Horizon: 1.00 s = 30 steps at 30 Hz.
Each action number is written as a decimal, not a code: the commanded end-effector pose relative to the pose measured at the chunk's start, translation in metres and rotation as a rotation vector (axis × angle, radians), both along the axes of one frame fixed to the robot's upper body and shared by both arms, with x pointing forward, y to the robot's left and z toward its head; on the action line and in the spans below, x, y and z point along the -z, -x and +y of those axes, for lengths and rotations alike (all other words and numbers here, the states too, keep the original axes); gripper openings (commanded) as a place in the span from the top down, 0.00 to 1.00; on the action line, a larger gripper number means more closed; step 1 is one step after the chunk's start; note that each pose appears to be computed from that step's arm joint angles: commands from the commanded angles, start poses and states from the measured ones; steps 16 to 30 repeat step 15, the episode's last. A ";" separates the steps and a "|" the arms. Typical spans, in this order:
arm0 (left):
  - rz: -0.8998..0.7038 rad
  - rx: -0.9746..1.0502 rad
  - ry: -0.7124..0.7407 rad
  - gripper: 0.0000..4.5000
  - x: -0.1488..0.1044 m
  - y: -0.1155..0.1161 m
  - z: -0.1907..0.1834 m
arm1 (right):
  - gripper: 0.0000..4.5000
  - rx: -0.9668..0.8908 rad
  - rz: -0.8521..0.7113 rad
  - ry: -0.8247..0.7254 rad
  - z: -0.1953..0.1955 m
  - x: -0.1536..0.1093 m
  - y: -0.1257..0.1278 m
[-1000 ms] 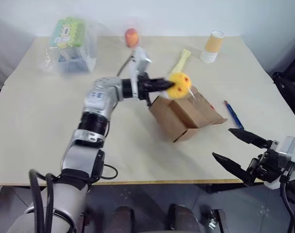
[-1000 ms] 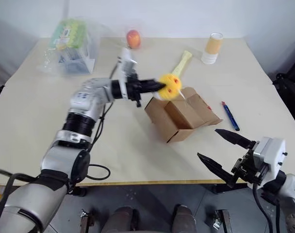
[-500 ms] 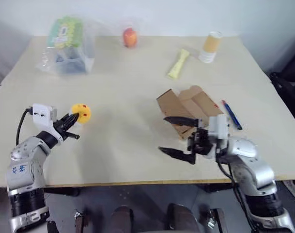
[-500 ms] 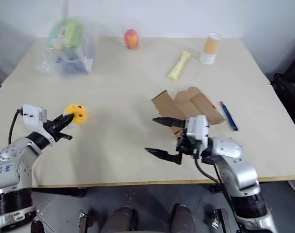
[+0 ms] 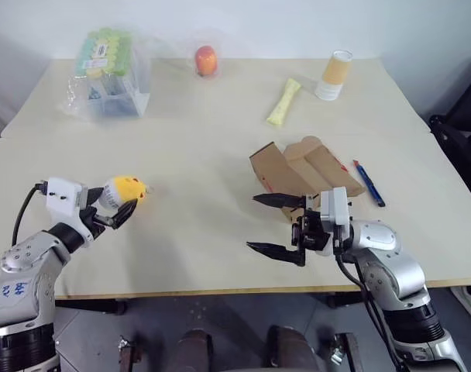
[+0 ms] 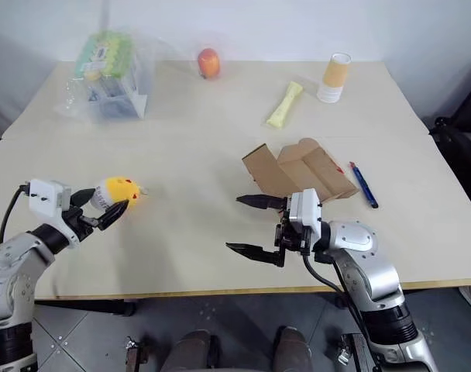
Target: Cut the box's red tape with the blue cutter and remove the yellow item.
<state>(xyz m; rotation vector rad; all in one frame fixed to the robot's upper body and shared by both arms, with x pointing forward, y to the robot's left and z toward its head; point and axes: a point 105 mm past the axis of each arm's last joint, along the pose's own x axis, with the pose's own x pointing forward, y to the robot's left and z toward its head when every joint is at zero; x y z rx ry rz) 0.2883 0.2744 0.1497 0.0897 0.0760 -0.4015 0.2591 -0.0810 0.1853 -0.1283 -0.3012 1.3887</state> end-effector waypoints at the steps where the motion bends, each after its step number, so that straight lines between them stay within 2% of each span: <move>1: -0.026 0.061 -0.149 0.00 -0.011 0.030 0.020 | 0.00 0.030 -0.040 0.030 -0.024 -0.013 0.010; 4: 0.041 0.050 -0.232 0.00 0.001 0.051 0.042 | 0.00 0.081 -0.022 0.070 -0.043 -0.013 0.011; 6: 0.038 0.080 -0.226 0.00 0.002 0.061 0.044 | 0.00 0.119 -0.016 0.089 -0.054 -0.012 0.010; 11: 0.005 0.069 -0.276 0.00 0.003 0.073 0.046 | 0.00 0.249 -0.024 0.149 -0.087 -0.010 0.008; 15: 0.005 0.064 -0.271 0.00 0.005 0.075 0.044 | 0.00 0.310 -0.030 0.158 -0.100 -0.011 0.008; 30: 0.005 0.064 -0.271 0.00 0.005 0.075 0.044 | 0.00 0.310 -0.030 0.158 -0.100 -0.011 0.008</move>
